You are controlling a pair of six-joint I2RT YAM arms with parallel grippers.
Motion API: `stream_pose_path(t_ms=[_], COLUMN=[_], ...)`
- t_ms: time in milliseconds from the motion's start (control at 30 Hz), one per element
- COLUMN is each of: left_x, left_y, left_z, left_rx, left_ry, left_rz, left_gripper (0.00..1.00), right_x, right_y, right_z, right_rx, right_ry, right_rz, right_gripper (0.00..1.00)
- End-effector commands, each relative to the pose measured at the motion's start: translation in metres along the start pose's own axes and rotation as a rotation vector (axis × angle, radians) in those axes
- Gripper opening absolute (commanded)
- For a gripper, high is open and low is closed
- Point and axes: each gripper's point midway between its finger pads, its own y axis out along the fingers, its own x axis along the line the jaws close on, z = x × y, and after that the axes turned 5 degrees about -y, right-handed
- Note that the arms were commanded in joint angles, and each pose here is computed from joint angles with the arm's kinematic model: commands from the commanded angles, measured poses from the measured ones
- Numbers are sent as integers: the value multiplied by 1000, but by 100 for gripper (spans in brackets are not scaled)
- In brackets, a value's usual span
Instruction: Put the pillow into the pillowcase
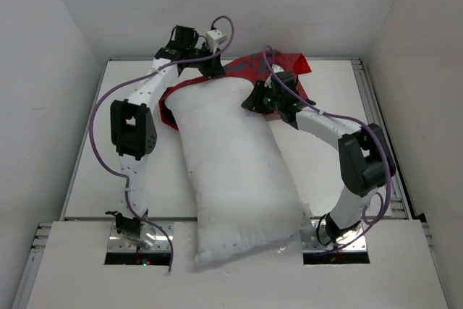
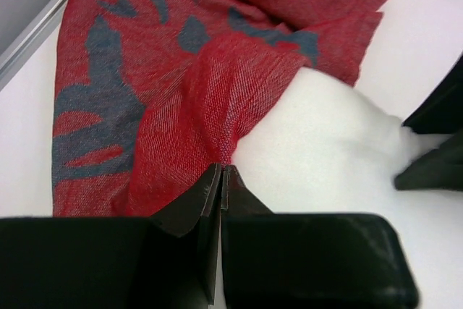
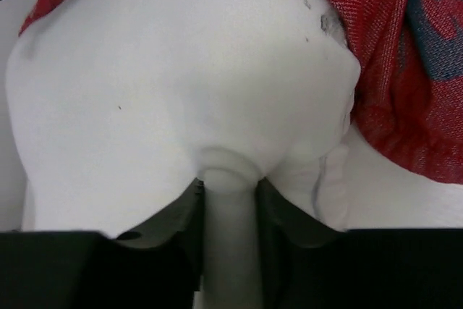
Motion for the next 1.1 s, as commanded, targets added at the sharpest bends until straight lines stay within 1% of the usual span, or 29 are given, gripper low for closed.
stream_pose_path(t_ms=[0, 67, 100, 133, 200, 300, 367, 433, 467, 500, 533, 567, 600, 633, 667, 700, 733, 767, 800, 833, 867, 933, 967, 1000, 1033, 1067], left_x=[-40, -54, -62, -68, -83, -93, -102, -115, -121, -123, -125, -126, -126, -125, -122, -121, -117, -116, -115, -112, -112, -112, -112, -113, -111, -110], left_y=[-47, -55, -61, -62, -67, -64, -64, -65, -69, -72, -77, -84, -88, -96, -102, -107, -111, -118, -120, -121, -124, -121, -117, -114, -111, -111], left_z=[-74, -83, -86, -88, -85, -74, -65, -59, -50, -45, -40, -29, -25, -13, -9, -5, 3, 7, 11, 23, 27, 41, 43, 48, 46, 46], left_rx=[-132, -145, -147, -146, -133, -95, -63, -42, -7, 11, 30, 75, 94, 135, 155, 172, 194, 214, 225, 251, 262, 288, 282, 287, 276, 273], left_ry=[119, 157, 178, 193, 214, 215, 217, 233, 248, 257, 266, 275, 281, 254, 284, 282, 274, 283, 284, 264, 273, 255, 236, 216, 219, 209], left_rz=[68, 92, 105, 122, 173, 206, 235, 273, 293, 300, 302, 300, 297, 298, 283, 278, 270, 260, 256, 256, 251, 269, 272, 278, 269, 263], left_gripper=[0, 0, 0, 0, 0, 0, 0, 0, 0, 0, 0, 0, 0, 0, 0, 0, 0, 0, 0, 0, 0, 0, 0, 7, 17, 43], right_x=[22, 35, 41, 49, 60, 80, 82, 66, 44, 44, 17, 3, -12, -35, -44, -52, -63, -66, -70, -72, -73, -66, -59, -55, -50, -51], right_y=[3, 4, 5, 5, 5, 2, 3, 8, 12, 12, 11, 10, 7, -1, -6, -11, -16, -26, -31, -34, -35, -30, -24, -17, -15, -12], right_z=[-17, -24, -24, -30, -33, -48, -55, -68, -76, -75, -85, -87, -87, -94, -97, -99, -97, -105, -107, -106, -106, -106, -100, -100, -100, -95], right_rx=[-37, -56, -50, -65, -73, -139, -170, -222, -262, -258, -309, -326, -337, -384, -410, -432, -444, -489, -507, -512, -514, -492, -442, -414, -391, -359], right_ry=[6, -3, -1, -6, -4, -11, 9, 69, 116, 132, 174, 239, 274, 313, 357, 378, 391, 393, 391, 384, 371, 347, 297, 262, 227, 174], right_rz=[-80, -124, -149, -170, -208, -268, -261, -176, -94, -93, 8, 58, 114, 184, 210, 234, 268, 292, 309, 322, 326, 296, 256, 238, 222, 228], right_gripper=[27, 14, 4, 0, 0, 0, 0, 0, 0, 0, 0, 0, 0, 0, 0, 0, 0, 0, 0, 0, 0, 0, 0, 6, 16, 29])
